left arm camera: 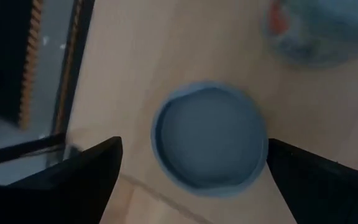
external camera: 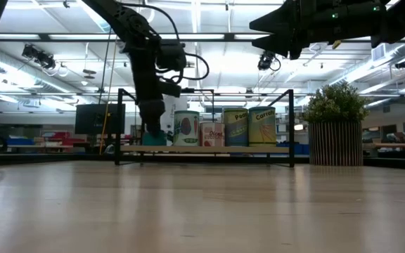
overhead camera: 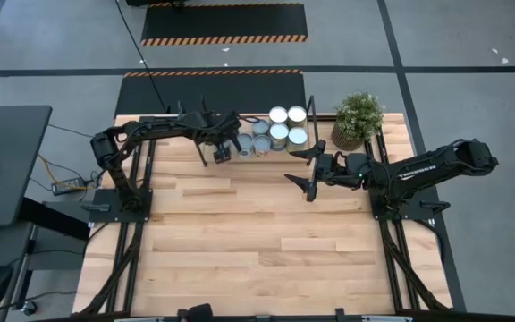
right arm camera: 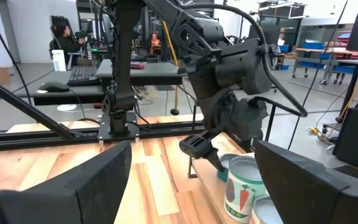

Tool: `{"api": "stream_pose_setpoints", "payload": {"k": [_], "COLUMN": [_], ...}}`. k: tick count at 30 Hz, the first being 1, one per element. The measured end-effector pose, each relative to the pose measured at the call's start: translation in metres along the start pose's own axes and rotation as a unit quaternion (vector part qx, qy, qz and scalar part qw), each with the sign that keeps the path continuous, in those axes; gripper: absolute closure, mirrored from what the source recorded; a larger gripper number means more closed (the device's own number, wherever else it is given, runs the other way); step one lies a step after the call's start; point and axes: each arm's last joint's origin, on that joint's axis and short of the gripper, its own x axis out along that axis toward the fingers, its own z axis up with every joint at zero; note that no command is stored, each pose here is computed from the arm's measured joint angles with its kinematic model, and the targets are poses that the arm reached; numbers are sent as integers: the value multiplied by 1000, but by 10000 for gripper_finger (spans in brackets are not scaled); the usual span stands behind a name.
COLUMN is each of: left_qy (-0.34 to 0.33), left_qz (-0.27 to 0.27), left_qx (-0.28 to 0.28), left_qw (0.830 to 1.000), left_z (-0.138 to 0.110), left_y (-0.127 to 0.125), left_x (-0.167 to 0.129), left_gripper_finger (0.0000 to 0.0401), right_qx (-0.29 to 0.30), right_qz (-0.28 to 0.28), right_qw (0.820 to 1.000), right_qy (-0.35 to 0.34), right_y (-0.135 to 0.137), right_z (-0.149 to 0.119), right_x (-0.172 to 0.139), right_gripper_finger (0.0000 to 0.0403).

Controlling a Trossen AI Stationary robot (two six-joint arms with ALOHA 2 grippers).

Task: Pick and place cans onto a shelf
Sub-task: Put the green tuna can on the shelf

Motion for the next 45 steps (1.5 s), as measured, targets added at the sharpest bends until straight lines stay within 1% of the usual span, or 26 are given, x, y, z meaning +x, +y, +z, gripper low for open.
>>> {"api": "stream_pose_setpoints", "payload": {"k": [5, 8, 12, 16, 21, 24, 27, 29, 32, 35, 37, 40, 42, 45], "left_qy": [40, 46, 35, 29, 30, 29, 10, 1, -2, 4, 3, -13, -20, -26], "left_qz": [67, 81, 60, 55, 55, 52, 42, 46, 53, 56, 46, 16, 7, 23], "left_qx": [4, 9, 28, 41, 47, 76, 104, 115, 105, 84, 64, 30, 17, 16], "left_qw": [997, 996, 997, 997, 997, 995, 994, 992, 993, 995, 997, 999, 1000, 999], "left_z": [-6, -6, -3, -1, -1, 0, 3, 5, 4, 1, -1, -1, -1, 1], "left_y": [4, 0, -11, -18, -18, -18, -16, -12, -2, 9, 15, 21, 24, 25], "left_x": [0, -2, -6, -8, -8, -8, -7, -6, -3, 1, 4, 6, 7, 7], "left_gripper_finger": [1, 1, 1, 1, 1, 1, 1, 1, 1, 1, 1, 1, 1, 1], "right_qx": [0, 0, 2, 5, 5, 6, 6, 6, 6, 6, 6, 6, 5, 5], "right_qz": [0, 0, 0, 0, 0, 0, 0, 0, 0, 0, 0, 0, 0, 0], "right_qw": [1000, 1000, 1000, 1000, 1000, 1000, 1000, 1000, 1000, 1000, 1000, 1000, 1000, 1000], "right_qy": [-1, -1, -1, -1, -2, -3, -5, -5, -5, -5, -5, -5, -5, -5], "right_y": [0, 0, 0, 0, 0, 0, 0, 0, 0, 0, 0, 0, 0, 0], "right_z": [0, 0, 0, 0, 0, 1, 1, 1, 1, 1, 1, 1, 1, 1], "right_x": [0, 0, 0, 0, 0, 0, 0, 0, 0, 0, 0, 0, 0, 0], "right_gripper_finger": [54, 54, 54, 54, 54, 54, 54, 54, 54, 54, 54, 54, 54, 54]}}
